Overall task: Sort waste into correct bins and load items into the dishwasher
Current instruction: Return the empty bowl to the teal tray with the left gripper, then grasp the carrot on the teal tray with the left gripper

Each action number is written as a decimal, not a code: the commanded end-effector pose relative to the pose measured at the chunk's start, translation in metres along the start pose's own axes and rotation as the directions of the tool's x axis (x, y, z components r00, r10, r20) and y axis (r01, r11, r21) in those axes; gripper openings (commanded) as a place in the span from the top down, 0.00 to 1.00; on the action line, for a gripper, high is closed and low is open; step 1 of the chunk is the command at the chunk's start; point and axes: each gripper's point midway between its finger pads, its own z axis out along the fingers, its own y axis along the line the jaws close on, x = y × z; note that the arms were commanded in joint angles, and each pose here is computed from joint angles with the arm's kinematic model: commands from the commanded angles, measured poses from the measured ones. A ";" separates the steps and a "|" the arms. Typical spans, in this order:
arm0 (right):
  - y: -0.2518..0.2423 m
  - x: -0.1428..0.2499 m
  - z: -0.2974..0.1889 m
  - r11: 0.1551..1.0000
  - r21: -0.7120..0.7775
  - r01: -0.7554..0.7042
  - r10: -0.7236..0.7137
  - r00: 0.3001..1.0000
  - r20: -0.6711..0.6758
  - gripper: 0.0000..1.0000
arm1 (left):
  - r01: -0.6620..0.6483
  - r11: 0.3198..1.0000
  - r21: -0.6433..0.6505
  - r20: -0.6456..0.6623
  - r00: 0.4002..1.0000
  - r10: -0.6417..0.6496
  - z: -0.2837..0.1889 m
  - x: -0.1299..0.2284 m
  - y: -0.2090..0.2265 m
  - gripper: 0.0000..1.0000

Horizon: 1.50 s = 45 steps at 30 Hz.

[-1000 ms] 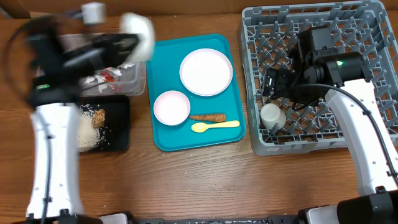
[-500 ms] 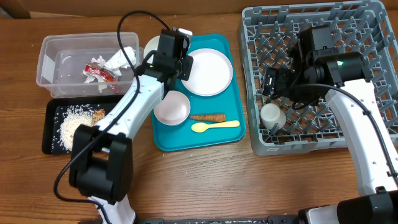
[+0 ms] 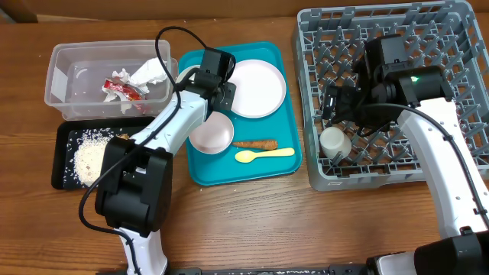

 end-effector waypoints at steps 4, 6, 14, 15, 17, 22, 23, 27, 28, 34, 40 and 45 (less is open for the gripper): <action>0.002 0.000 -0.002 1.000 -0.009 0.006 -0.006 1.000 0.009 0.00 | 0.034 0.999 -0.023 0.000 0.999 -0.034 0.003 0.000 0.008 0.57; 0.002 0.000 -0.002 1.000 -0.009 0.006 -0.006 1.000 0.009 0.00 | 0.035 0.999 -0.023 0.006 0.999 -0.035 0.001 -0.002 0.008 0.53; 0.002 -0.001 -0.002 1.000 -0.011 0.007 -0.007 1.000 0.014 0.00 | -0.205 0.973 0.103 0.090 0.976 0.196 -0.052 -0.049 -0.033 0.34; 0.002 -0.001 -0.002 1.000 -0.011 0.007 -0.007 1.000 0.014 0.00 | -0.239 0.965 0.110 0.100 0.968 0.228 -0.056 -0.052 -0.041 0.34; 0.003 -0.001 -0.002 1.000 -0.017 0.007 -0.007 1.000 0.015 0.00 | -0.255 0.959 0.121 0.103 0.964 0.244 -0.060 -0.051 -0.054 0.33; 0.008 -0.006 -0.002 0.999 -0.041 0.013 -0.011 0.999 0.033 0.00 | -0.284 0.937 0.201 0.014 0.958 0.287 -0.068 -0.023 -0.080 0.34; 0.008 -0.007 -0.002 0.999 -0.042 0.014 -0.012 0.999 0.036 0.00 | -0.290 0.930 0.225 -0.017 0.953 0.301 -0.071 -0.013 -0.085 0.35; 0.009 -0.008 -0.002 0.999 -0.043 0.015 -0.013 0.999 0.040 0.00 | -0.361 0.862 0.355 -0.138 0.892 0.431 -0.086 0.034 -0.109 0.38; 0.009 -0.008 -0.002 0.999 -0.043 0.015 -0.013 0.999 0.040 0.00 | -0.394 0.841 0.370 -0.144 0.870 0.471 -0.088 0.041 -0.111 0.37; 0.009 -0.007 -0.002 0.999 -0.043 0.014 -0.013 0.999 0.038 0.00 | -0.595 0.674 0.438 -0.100 0.713 0.694 -0.075 0.079 -0.124 0.33; 0.009 -0.007 -0.002 0.999 -0.043 0.014 -0.013 0.999 0.038 0.00 | -0.651 0.624 0.432 -0.049 0.674 0.737 -0.059 0.087 -0.126 0.33; 0.009 -0.008 -0.002 0.999 -0.042 0.014 -0.013 0.999 0.039 0.00 | -0.658 0.626 0.419 -0.026 0.681 0.732 -0.047 0.093 -0.128 0.34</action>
